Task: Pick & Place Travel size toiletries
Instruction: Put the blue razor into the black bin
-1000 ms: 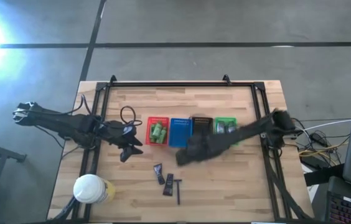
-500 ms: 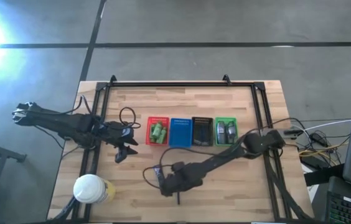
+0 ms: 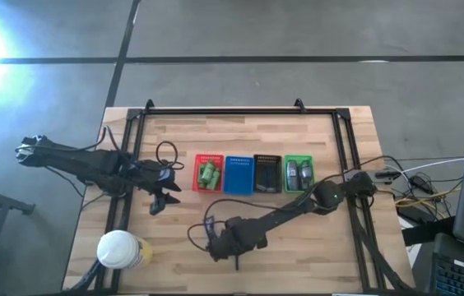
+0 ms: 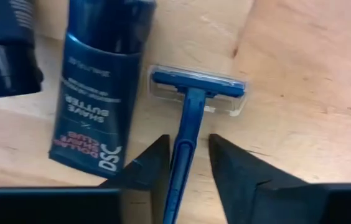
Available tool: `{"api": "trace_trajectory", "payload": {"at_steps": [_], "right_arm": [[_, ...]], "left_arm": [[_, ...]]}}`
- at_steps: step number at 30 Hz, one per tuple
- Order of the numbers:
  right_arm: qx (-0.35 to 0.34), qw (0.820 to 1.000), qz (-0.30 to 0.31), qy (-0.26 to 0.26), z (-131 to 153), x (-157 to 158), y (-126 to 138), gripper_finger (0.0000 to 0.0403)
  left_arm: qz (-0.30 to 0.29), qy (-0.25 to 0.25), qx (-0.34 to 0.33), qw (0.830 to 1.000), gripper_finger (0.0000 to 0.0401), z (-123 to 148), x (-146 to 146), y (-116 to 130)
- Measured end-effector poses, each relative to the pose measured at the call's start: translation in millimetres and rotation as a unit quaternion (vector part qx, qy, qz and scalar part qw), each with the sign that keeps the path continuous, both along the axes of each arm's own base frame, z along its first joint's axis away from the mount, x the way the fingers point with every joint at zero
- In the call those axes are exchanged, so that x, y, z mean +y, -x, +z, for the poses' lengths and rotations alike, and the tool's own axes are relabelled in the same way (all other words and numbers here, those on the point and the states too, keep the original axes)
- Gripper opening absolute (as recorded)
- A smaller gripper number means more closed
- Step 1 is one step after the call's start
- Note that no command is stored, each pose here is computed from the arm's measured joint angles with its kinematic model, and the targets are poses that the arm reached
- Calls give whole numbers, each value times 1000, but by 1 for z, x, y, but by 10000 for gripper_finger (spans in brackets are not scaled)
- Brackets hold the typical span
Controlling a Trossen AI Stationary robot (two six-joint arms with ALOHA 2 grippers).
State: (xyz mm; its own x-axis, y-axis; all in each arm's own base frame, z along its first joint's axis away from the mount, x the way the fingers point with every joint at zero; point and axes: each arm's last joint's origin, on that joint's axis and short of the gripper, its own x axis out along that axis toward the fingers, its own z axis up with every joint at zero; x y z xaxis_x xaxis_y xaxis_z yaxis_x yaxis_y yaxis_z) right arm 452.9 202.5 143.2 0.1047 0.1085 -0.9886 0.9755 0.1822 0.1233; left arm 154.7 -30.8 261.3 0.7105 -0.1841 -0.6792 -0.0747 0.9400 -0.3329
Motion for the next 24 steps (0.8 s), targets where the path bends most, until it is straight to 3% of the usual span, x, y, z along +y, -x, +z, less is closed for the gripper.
{"api": "trace_trajectory", "payload": {"at_steps": [6,14,20,24], "right_arm": [[24,999,18,27,10,-4,8,27],[-2,994,-37,100,76,-25,27,25],[17,987,-51,151,126,-82,50,26],[39,985,-35,162,133,-135,65,27]], "left_arm": [[-4,-6,-2,1000,213,1,0,2],[18,-34,-18,999,213,3,3,2],[54,-51,-46,996,213,8,6,0],[93,-42,-59,993,213,10,10,-3]]}}
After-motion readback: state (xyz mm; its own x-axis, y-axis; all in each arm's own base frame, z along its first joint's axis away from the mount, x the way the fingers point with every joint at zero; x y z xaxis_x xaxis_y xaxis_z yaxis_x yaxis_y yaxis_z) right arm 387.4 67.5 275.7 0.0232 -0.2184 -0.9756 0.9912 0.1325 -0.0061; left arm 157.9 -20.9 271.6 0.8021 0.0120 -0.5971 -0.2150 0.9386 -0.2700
